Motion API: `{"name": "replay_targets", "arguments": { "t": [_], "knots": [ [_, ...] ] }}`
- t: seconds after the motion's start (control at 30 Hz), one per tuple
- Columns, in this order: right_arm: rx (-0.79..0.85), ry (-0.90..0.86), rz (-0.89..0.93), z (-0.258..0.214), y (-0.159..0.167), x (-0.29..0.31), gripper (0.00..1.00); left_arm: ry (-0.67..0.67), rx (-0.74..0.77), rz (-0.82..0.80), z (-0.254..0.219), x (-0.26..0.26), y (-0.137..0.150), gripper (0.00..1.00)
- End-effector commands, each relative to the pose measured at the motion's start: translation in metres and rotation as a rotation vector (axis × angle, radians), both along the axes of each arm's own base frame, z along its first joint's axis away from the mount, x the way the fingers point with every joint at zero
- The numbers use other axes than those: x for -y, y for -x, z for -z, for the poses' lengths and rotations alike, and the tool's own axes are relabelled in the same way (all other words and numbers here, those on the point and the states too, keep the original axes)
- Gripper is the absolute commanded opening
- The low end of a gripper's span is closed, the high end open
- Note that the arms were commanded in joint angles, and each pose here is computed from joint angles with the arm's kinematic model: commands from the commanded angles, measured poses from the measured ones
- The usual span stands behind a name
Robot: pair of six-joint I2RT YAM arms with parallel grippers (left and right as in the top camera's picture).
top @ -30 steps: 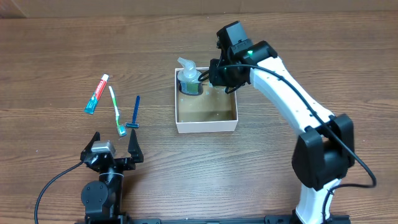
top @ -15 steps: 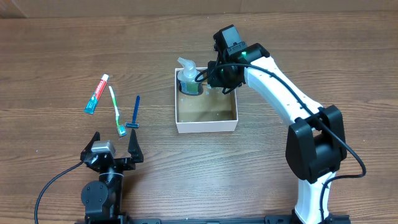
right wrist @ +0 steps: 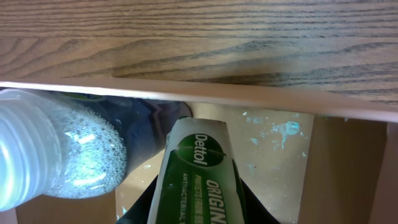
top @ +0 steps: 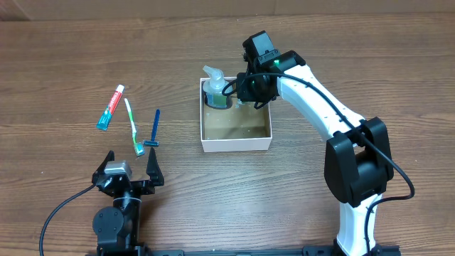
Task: Pack container
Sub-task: 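Carry the Dettol soap box with the right gripper into the box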
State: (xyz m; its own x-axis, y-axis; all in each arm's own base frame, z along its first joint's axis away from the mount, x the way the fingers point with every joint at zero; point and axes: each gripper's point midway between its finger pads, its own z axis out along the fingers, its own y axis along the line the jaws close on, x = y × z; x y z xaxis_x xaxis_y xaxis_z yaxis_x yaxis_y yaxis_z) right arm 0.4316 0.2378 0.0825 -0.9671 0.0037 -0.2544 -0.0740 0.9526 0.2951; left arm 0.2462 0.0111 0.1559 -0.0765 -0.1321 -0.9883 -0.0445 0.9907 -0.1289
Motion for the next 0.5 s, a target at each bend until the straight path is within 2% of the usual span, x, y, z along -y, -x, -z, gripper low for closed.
{"name": "replay_targets", "arguments": {
  "t": [0.0,0.17,0.37,0.47],
  "knots": [
    [0.018,-0.006,-0.007,-0.005,-0.0029,-0.0015,0.18,-0.017,0.004,-0.006,0.0,-0.001,0.0003,1.0],
    [0.018,-0.006,-0.007,-0.005,-0.0029,-0.0015,0.2,-0.016,0.004,-0.006,0.0,-0.001,0.0003,1.0],
    [0.02,-0.005,-0.011,-0.0051,-0.003,-0.0015,0.29,-0.017,0.004,-0.006,0.0,-0.001,0.0003,1.0],
    [0.02,-0.005,-0.012,-0.0051,-0.003,-0.0015,0.29,-0.017,0.004,-0.006,0.0,-0.001,0.0003,1.0]
  ]
}}
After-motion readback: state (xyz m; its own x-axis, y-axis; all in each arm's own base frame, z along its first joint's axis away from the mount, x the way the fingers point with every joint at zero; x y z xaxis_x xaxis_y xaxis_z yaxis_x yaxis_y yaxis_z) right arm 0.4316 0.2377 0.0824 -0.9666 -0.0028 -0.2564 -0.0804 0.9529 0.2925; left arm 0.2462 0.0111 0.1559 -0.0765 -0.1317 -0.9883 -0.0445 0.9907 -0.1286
